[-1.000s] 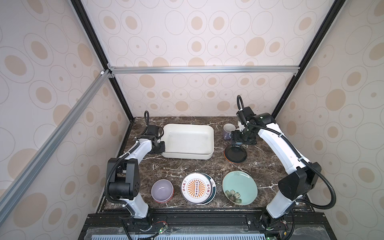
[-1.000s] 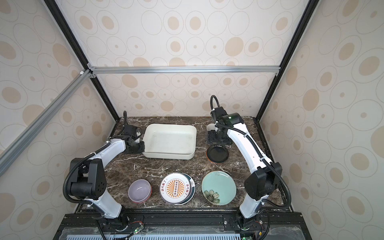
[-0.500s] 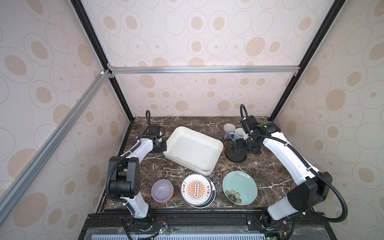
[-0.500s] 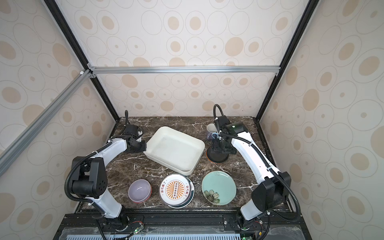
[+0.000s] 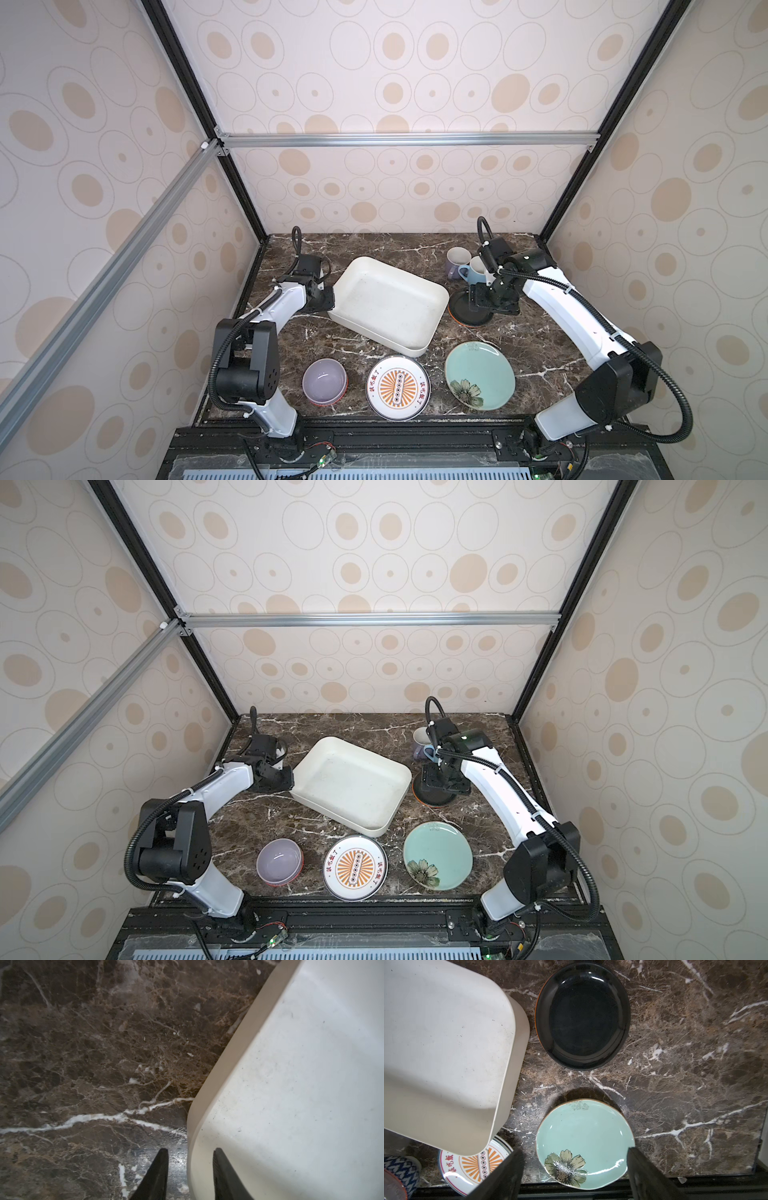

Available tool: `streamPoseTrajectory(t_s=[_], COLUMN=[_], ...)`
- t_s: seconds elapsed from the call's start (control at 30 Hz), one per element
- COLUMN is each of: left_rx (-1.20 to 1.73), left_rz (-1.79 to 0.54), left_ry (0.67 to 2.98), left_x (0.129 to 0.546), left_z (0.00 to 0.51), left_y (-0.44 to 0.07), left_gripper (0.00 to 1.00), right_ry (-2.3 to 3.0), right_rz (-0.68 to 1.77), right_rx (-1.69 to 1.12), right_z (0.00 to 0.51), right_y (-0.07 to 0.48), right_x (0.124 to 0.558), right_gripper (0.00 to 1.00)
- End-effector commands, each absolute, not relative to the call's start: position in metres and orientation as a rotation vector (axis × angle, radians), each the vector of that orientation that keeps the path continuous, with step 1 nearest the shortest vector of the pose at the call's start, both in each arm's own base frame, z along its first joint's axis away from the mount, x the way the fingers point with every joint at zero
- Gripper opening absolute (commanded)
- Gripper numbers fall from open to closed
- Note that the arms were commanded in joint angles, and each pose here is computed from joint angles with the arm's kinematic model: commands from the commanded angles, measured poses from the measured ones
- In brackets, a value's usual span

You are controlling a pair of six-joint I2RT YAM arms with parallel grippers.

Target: Place the mixed dishes into the plastic bin

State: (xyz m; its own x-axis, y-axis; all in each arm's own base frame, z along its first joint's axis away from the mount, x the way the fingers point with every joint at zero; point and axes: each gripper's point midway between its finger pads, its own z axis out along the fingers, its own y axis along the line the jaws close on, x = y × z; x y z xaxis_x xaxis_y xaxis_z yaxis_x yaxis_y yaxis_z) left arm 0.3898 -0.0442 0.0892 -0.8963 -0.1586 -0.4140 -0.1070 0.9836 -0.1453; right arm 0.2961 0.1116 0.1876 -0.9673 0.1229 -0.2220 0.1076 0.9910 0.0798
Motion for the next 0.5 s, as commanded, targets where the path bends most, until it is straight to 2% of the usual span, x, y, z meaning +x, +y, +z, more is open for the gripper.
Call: streamPoseTrajectory(t_s=[0.0, 0.03, 0.13, 0.47], left_rx=[-0.2, -0.2, -0.195, -0.171], left_rz=[-0.179, -0.179, -0.153, -0.076], left_ry=[2.628, 2.621, 2.619, 2.638], left_x=[0.412, 0.415, 0.425, 0.455], left_z=[0.117, 0.119, 0.121, 0.109], left_y=[-0.049, -0.049, -0.047, -0.042], left_gripper=[0.4, 0.41, 0.41, 0.42], right_ry=[2.959, 2.969, 3.004, 3.101], right_rz=[0.174, 0.184, 0.222, 0.252], right_rx=[0.169, 0.164, 0.144, 0.12], right_z=[0.172, 0.168, 0.153, 0.106], right_y=[0.136, 0.142, 0.167, 0.203], right_x=[0.292, 0.292, 0.293, 0.305], right_gripper=[0.7, 0.7, 0.59, 0.54])
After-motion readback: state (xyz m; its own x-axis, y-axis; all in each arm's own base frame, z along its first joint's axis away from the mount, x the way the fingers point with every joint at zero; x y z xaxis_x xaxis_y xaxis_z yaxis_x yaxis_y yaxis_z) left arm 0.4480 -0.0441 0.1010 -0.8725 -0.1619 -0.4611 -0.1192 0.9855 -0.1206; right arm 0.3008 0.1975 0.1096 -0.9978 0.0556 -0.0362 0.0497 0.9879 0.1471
